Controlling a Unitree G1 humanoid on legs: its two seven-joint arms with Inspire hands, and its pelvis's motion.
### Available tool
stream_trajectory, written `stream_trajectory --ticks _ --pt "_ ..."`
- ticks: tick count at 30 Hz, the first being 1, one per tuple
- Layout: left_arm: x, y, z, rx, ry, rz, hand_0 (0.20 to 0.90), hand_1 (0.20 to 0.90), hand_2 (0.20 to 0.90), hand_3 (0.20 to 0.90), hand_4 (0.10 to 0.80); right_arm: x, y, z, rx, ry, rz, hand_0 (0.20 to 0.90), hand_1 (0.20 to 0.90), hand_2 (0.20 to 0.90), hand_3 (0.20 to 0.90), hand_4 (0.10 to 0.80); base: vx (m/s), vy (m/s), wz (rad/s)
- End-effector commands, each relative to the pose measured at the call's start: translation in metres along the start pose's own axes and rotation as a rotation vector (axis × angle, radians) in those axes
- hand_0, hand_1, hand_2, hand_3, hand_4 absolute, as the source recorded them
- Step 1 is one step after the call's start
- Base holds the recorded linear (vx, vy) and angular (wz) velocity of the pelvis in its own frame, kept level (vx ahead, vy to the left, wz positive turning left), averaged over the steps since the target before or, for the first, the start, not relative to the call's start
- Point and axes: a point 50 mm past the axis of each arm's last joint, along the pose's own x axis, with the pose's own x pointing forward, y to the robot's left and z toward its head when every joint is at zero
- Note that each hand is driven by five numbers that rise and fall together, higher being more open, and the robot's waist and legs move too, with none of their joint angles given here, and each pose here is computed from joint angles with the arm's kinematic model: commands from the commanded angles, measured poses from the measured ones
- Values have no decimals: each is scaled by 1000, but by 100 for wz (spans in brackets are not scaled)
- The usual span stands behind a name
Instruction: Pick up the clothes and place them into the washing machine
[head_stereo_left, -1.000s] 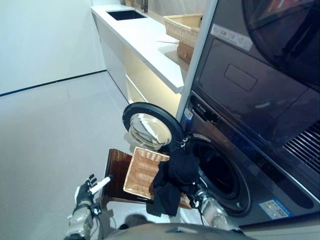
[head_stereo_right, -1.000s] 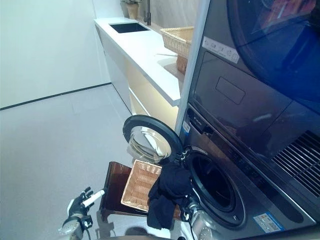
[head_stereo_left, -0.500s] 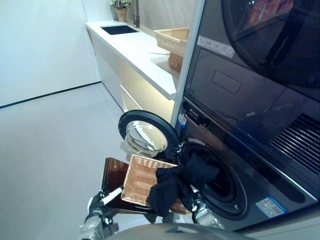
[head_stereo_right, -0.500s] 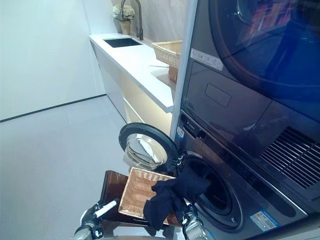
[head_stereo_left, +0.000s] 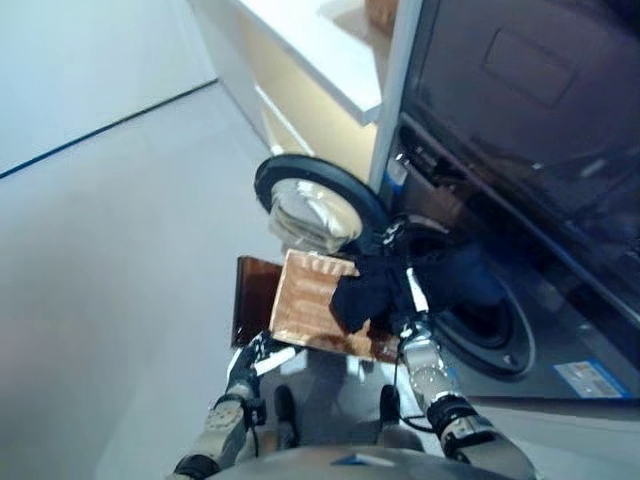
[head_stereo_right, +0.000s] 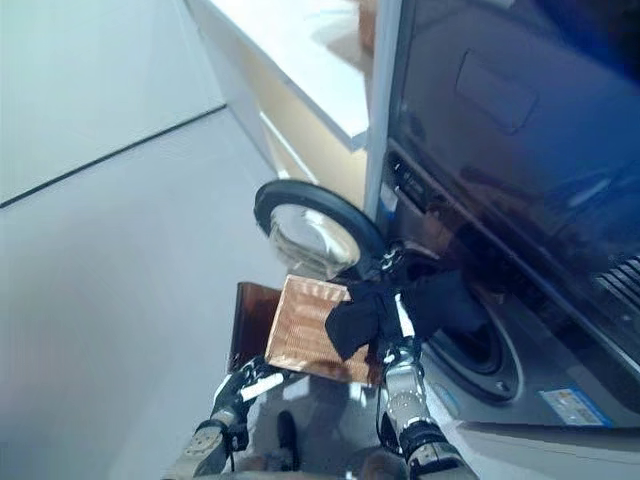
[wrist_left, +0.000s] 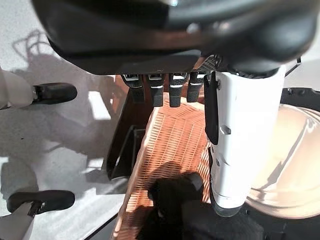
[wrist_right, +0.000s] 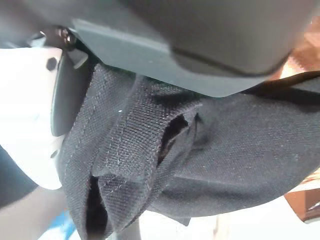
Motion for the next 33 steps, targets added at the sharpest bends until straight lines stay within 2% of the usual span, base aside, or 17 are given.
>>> stream_trajectory --ticks 1,7,14,24,26,28,33 --pt "13 -12 54 10 -231 -70 900 900 900 900 800 17 76 34 132 -187 205 200 200 200 200 300 -74 21 11" --pt "12 -22 64 9 -271 -114 900 900 900 900 800 22 106 62 171 -299 249 200 200 200 200 300 -71 34 14" --pt "10 -31 75 -9 -321 -154 900 900 900 900 800 24 122 86 259 -389 260 200 200 200 200 300 -28 35 4" --pt "8 -36 74 17 -324 -182 900 900 900 900 800 23 135 122 331 -509 280 200 200 200 200 300 -18 43 -2" --pt "7 -35 69 11 -309 -177 900 900 900 900 800 18 140 148 401 -599 299 200 200 200 200 300 -9 59 -2" --pt "7 -34 68 6 -305 -175 900 900 900 900 800 17 141 154 420 -621 303 200 200 200 200 300 -7 39 -3" --pt "6 -33 59 -17 -273 -169 900 900 900 900 800 14 126 183 485 -716 243 200 200 200 200 300 0 45 -1"
